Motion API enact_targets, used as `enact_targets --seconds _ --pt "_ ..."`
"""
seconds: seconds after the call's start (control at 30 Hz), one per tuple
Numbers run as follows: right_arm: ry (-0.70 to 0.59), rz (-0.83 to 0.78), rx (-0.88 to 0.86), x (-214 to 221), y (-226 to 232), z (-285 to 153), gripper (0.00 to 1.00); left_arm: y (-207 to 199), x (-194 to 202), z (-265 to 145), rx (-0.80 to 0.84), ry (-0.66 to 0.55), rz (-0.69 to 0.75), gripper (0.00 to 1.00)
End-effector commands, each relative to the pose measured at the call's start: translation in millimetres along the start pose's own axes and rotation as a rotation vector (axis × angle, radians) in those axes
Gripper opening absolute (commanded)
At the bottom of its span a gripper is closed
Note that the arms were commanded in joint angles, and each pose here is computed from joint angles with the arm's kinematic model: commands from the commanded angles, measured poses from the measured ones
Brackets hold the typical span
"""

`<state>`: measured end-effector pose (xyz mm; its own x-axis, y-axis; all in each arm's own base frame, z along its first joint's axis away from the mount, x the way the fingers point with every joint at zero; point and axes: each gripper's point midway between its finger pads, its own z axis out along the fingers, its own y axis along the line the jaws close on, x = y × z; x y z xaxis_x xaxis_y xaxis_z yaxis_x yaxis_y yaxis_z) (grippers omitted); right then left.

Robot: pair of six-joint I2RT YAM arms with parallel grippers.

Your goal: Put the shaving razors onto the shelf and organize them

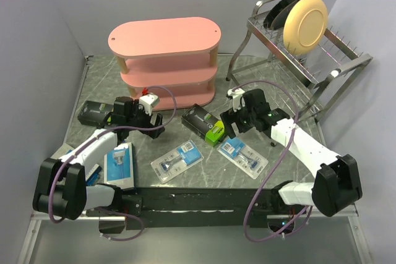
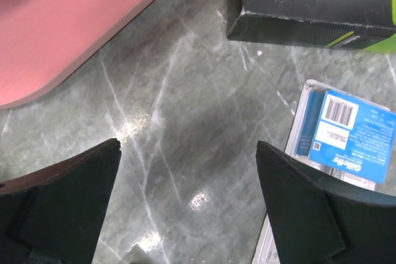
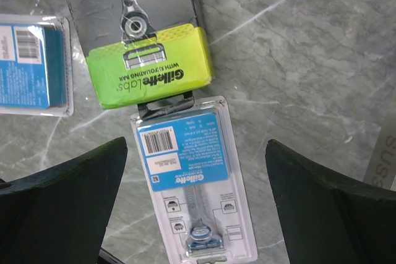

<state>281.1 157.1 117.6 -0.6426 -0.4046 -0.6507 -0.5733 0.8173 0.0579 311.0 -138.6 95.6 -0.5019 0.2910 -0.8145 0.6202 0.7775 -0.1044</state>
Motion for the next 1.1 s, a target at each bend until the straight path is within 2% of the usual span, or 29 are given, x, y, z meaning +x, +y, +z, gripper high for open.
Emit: enact_targets --seconds 0.0,0.07,0.27,0.4,0.47,0.5,0.53,0.7,0.93,1.03,1.07 --pt "-0.041 -0.085 0.012 -10.7 -3.4 -4.4 1.0 -4.5 -18.6 2.4 0.03 -0.06 -0.011 0.97" --pt "-0.025 -0.147 -0.023 -13.3 -1.0 0.0 1.0 -7.2 -21.8 2.9 0.043 -0.072 -0.04 0.97" --pt "-0.037 -0.127 -0.11 -34.4 11.2 12.7 1.0 -21.6 -23.9 8.7 0.09 -0.094 -0.097 0.97" --pt "-0.032 -0.08 -0.156 -41.1 19.2 21.1 1.0 -39.9 -42.1 21.4 0.137 -0.119 -0.239 0.97" --pt "-0.018 -0.06 -0.141 -41.2 16.2 26.5 1.0 -51.4 -44.1 32.7 0.164 -0.091 -0.389 0.97" --pt "-0.013 -0.055 -0.127 -40.7 13.7 28.7 1.0 -52.2 -50.7 36.8 0.16 -0.115 -0.432 0.97" --pt "-0.005 -0.046 -0.119 -39.6 11.6 32.2 1.0 -62.9 -46.0 40.8 0.175 -0.097 -0.53 0.96" --pt "0.045 -0.026 -0.1 -25.8 6.9 45.4 1.0 -87.4 -29.0 58.0 0.183 -0.051 -0.673 0.96" --pt "0.086 0.188 -0.146 -15.3 7.9 55.1 0.98 -81.3 -18.6 77.0 0.14 -0.047 -0.846 0.97" --pt "0.091 0.315 -0.129 -10.0 -3.1 44.7 0.94 -80.8 -11.4 77.9 0.124 -0.032 -0.871 0.97" --pt "0.092 0.353 -0.134 -7.5 -6.2 41.3 0.89 -80.4 -8.5 77.4 0.115 -0.024 -0.874 0.97"
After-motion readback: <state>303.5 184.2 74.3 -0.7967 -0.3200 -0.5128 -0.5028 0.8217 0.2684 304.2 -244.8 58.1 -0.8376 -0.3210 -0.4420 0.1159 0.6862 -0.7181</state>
